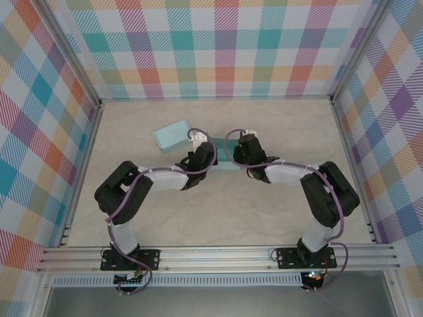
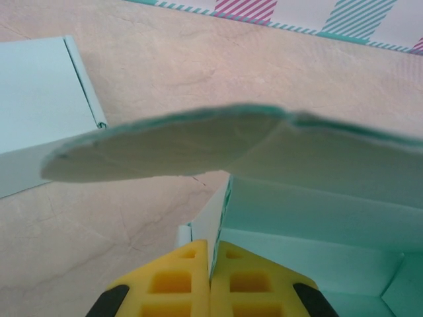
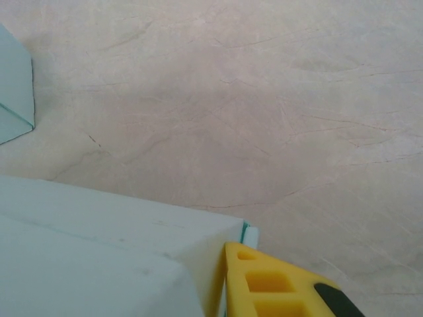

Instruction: Fold the paper box

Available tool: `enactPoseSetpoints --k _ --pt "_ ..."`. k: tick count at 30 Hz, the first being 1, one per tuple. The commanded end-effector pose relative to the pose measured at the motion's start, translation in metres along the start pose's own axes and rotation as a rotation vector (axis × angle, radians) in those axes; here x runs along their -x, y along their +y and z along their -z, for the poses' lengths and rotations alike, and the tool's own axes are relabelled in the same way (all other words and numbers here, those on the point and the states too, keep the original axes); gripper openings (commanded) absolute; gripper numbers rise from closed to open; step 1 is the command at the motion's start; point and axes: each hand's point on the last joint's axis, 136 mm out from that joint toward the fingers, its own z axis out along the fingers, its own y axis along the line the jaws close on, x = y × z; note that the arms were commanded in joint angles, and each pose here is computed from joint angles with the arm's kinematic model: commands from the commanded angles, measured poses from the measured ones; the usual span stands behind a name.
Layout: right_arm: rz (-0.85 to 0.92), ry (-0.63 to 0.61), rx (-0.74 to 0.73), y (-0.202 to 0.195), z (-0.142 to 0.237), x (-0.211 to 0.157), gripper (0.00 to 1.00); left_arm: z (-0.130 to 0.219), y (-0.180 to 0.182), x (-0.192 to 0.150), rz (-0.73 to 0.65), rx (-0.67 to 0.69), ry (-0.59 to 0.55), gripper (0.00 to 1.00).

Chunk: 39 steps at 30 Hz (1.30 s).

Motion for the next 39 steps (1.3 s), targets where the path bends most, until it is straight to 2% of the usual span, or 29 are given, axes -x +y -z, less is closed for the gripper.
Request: enactPoseSetpoints --k 1,3,7,9,20,24,30,35,39 --pt "0.04 0.009 0.068 0.015 0.008 -0.012 0.15 0.006 0.015 -0.041 -0.073 0.033 0.105 0.06" --pt "0.072 -0.003 0.069 0.014 0.009 -0.016 0.15 0.01 0.016 -0.04 -0.077 0.029 0.101 0.09" --pt "0.126 -0.018 0.05 0.008 0.009 -0.027 0.15 0.02 0.016 -0.036 -0.072 -0.002 0.096 0.34" --pt "0.132 -0.018 0.043 0.005 0.009 -0.032 0.15 0.026 0.016 -0.034 -0.069 -0.012 0.093 0.43" --pt "0.146 -0.018 0.026 0.005 0.006 -0.038 0.15 0.07 0.023 -0.01 -0.001 -0.055 0.06 0.7" --pt "0.149 -0.02 0.028 0.006 0.007 -0.038 0.16 0.092 0.026 -0.006 0.029 -0.085 0.052 0.74" --pt "0.154 -0.027 0.03 0.007 0.011 -0.035 0.16 0.126 0.026 -0.001 0.037 -0.118 0.039 0.75" --pt "0.164 -0.025 0.028 0.007 0.013 -0.035 0.18 0.152 0.03 0.037 0.064 -0.117 -0.047 0.73" --pt "0.167 -0.027 0.03 0.007 0.016 -0.033 0.23 0.159 0.034 0.076 0.015 -0.037 -0.1 0.73"
